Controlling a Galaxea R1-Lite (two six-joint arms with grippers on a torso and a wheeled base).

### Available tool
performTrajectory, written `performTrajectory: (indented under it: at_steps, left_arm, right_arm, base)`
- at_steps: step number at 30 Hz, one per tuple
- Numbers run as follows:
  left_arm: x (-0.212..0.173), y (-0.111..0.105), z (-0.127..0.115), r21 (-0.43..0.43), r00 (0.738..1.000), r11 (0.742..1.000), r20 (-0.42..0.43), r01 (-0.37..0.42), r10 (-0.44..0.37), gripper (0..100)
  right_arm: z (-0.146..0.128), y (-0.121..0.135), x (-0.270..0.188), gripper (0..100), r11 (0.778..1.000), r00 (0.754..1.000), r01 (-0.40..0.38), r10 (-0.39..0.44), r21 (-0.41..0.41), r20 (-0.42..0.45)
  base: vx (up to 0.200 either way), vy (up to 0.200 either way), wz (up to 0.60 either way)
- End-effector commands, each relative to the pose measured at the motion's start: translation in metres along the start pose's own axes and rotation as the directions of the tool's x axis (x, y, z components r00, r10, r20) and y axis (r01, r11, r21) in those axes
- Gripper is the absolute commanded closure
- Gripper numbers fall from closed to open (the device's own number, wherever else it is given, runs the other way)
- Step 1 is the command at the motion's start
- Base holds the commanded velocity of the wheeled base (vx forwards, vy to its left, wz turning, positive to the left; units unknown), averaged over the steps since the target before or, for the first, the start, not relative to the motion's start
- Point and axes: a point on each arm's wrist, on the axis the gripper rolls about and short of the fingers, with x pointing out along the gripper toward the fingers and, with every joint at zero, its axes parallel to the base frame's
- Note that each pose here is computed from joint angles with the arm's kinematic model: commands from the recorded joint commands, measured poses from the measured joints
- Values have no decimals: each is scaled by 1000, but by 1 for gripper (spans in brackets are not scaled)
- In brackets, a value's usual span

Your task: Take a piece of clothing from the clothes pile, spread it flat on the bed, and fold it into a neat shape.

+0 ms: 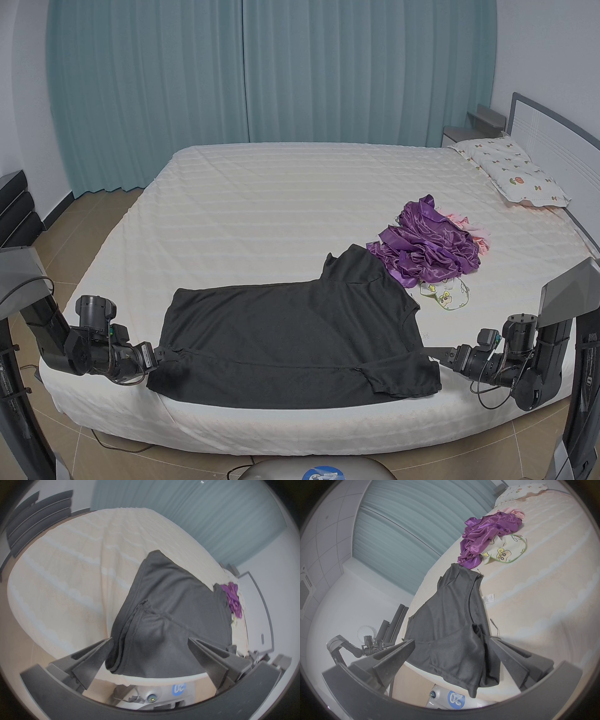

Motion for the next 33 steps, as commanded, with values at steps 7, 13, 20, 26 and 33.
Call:
performTrajectory:
  at_steps: [7, 13, 20, 26, 33]
  left_arm:
    - [4, 14, -17, 22, 997, 1000, -69, -22, 23, 100]
    - [7, 17, -19, 23, 994, 996, -72, -86, 87, 100]
    - [3, 22, -20, 8, 988, 990, -66, -141, 141, 100]
    - [1, 23, -22, 3, 986, 989, -83, -146, 145, 100]
    - [0, 22, -26, -5, 981, 988, -120, -153, 152, 100]
  right_arm:
    - [-5, 4, -5, 0, 1000, 1000, -3, 3, -2, -14]
    - [-9, 4, -6, 0, 1000, 1000, 1, -1, -15, -28]
    - [-10, 4, -6, 0, 1000, 999, 1, -1, -15, -32]
    - [-10, 4, -5, 0, 1000, 999, 1, -2, -14, -34]
    - [-10, 3, -5, 0, 1000, 999, 3, -3, -13, -34]
  base:
    - [0, 0, 0]
    - [0, 0, 0]
    - [0, 0, 0]
    - [0, 0, 0]
    - [0, 0, 0]
